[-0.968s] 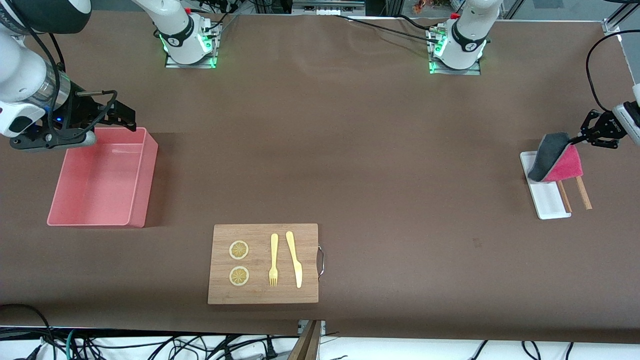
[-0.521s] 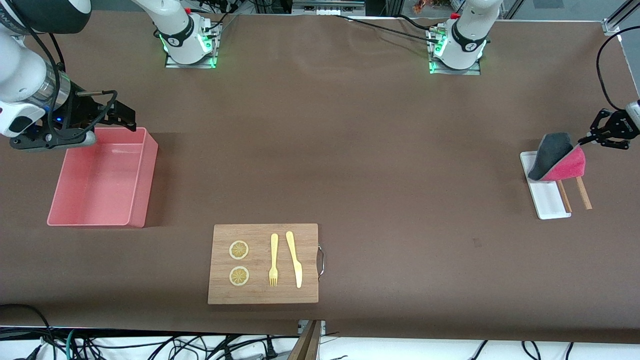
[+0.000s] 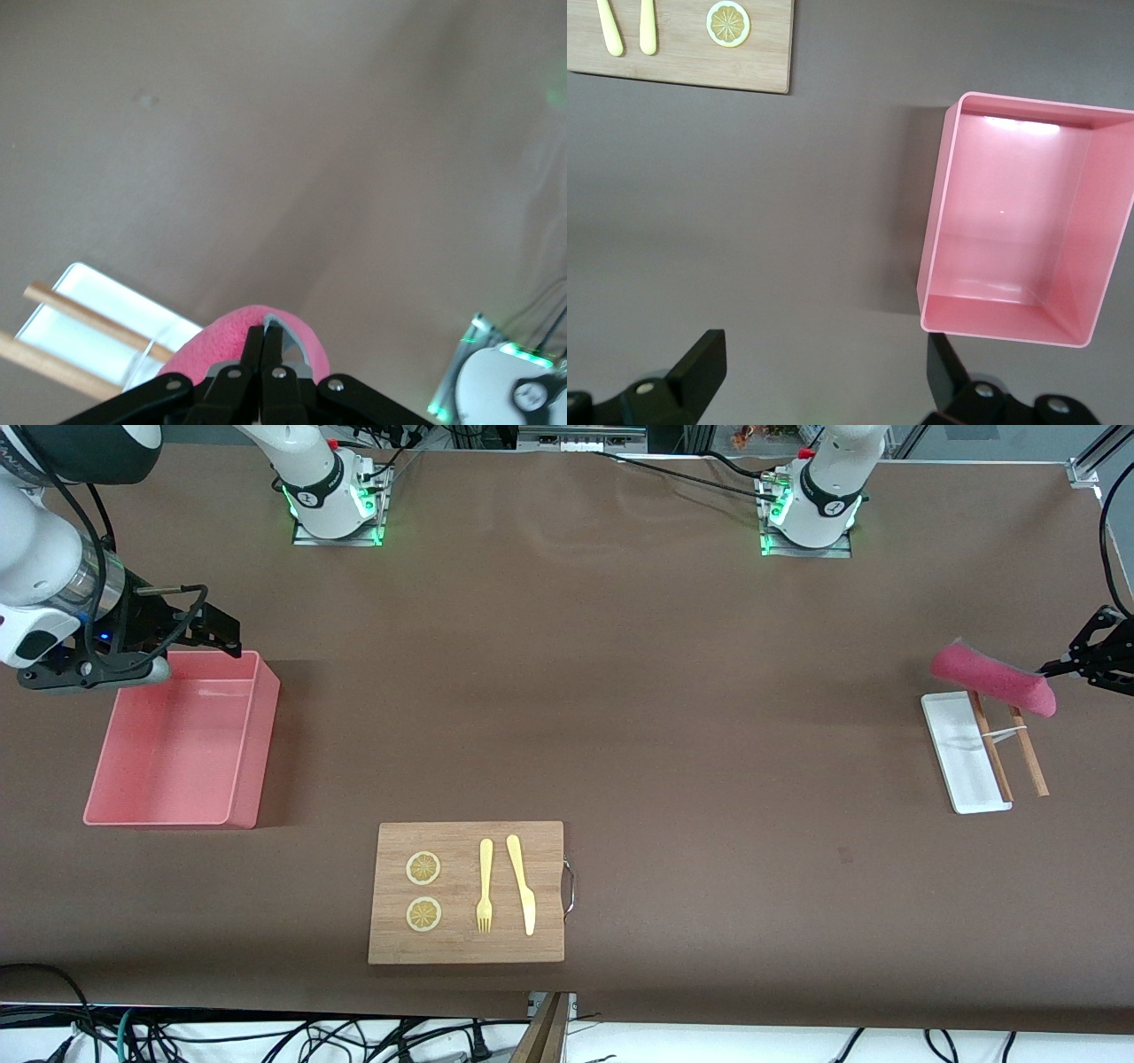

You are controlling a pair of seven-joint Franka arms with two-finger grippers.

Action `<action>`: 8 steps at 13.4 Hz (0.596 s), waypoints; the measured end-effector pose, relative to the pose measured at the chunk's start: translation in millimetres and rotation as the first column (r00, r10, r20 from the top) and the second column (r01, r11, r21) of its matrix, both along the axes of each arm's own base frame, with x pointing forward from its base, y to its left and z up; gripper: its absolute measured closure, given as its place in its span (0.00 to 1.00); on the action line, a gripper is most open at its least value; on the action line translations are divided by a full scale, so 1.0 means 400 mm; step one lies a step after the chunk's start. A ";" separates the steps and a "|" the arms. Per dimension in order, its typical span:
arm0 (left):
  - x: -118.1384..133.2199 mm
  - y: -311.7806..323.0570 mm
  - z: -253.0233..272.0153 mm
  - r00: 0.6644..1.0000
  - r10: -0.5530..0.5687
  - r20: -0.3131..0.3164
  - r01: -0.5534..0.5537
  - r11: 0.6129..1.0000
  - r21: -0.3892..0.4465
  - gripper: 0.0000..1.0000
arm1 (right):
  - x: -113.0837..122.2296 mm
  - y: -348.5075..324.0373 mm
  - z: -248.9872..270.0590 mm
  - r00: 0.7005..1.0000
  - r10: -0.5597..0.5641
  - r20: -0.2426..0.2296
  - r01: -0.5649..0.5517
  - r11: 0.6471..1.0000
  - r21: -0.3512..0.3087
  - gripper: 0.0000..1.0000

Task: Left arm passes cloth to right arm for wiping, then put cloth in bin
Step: 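Lift the cloth with the left gripper and carry it toward the table middle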

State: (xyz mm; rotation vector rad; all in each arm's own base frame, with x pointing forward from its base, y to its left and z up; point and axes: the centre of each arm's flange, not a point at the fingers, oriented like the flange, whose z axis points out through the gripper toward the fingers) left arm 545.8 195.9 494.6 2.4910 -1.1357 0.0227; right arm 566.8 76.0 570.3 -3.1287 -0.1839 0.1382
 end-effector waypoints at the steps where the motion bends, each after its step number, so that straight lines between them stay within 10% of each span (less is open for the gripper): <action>1: 0.020 -0.063 0.037 0.999 0.025 -0.026 -0.025 1.000 0.019 0.99 | 0.000 0.000 0.000 1.000 0.000 0.001 0.000 1.000 0.000 0.00; 8: 0.073 -0.526 0.149 0.966 0.206 -0.156 -0.188 0.975 0.121 0.99 | 0.001 -0.002 0.001 1.000 -0.001 0.002 0.001 1.000 0.000 0.00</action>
